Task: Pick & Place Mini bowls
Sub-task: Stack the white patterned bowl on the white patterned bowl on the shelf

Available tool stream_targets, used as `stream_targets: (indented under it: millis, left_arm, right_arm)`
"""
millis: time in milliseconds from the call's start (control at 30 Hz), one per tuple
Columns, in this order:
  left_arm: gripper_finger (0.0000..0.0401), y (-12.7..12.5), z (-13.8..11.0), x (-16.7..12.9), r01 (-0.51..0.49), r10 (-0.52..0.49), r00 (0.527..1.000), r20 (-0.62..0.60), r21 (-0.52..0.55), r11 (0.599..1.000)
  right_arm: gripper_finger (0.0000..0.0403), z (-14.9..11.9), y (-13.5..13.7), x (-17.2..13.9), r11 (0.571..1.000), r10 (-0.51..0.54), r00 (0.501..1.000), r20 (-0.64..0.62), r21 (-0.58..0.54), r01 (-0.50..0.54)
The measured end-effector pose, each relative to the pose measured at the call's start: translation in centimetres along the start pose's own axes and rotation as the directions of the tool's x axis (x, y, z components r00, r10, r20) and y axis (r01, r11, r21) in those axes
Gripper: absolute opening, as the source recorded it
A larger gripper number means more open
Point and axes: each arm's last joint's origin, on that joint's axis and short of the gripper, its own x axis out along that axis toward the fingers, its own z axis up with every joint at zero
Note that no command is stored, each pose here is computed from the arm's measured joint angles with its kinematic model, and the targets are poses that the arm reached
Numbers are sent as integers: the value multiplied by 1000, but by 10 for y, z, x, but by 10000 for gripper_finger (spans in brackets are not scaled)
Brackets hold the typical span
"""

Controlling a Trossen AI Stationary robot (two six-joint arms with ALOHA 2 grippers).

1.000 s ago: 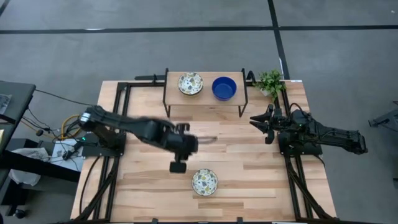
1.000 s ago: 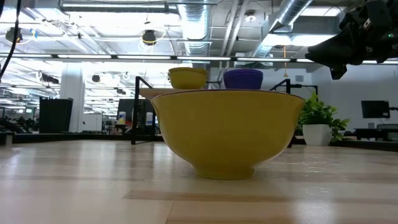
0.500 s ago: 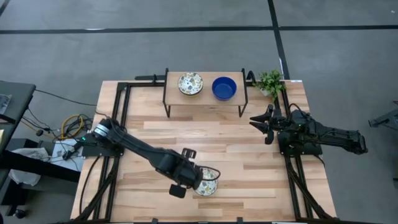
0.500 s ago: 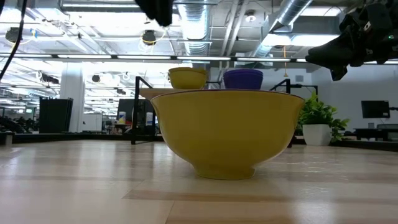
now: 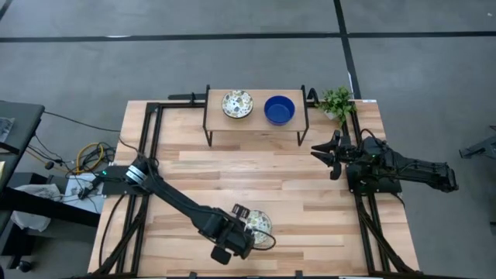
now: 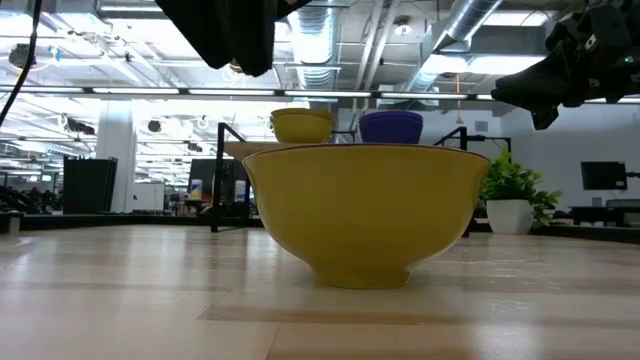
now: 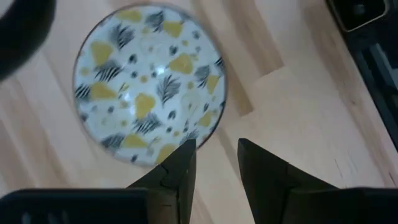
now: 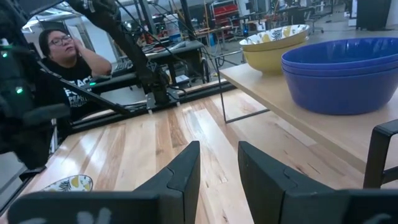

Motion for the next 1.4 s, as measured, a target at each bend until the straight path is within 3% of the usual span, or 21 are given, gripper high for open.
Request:
stream_targets:
  millis: [333,667,1400]
  left_arm:
    - [117,-2,6,23,-15,13,1000,13,106,994]
    - [117,1,0,42,13,-15,1000,24,88,996]
    - [117,0,0,51,15,-17,999,28,86,996]
  right_arm:
    - [98,0,0,0,1000,0,1000,-4,25,0]
    - [98,-1,0,0,1000,0,1000,-8,27,1]
    - [98,-1,1,0,999,25,1000,-11,45,-25]
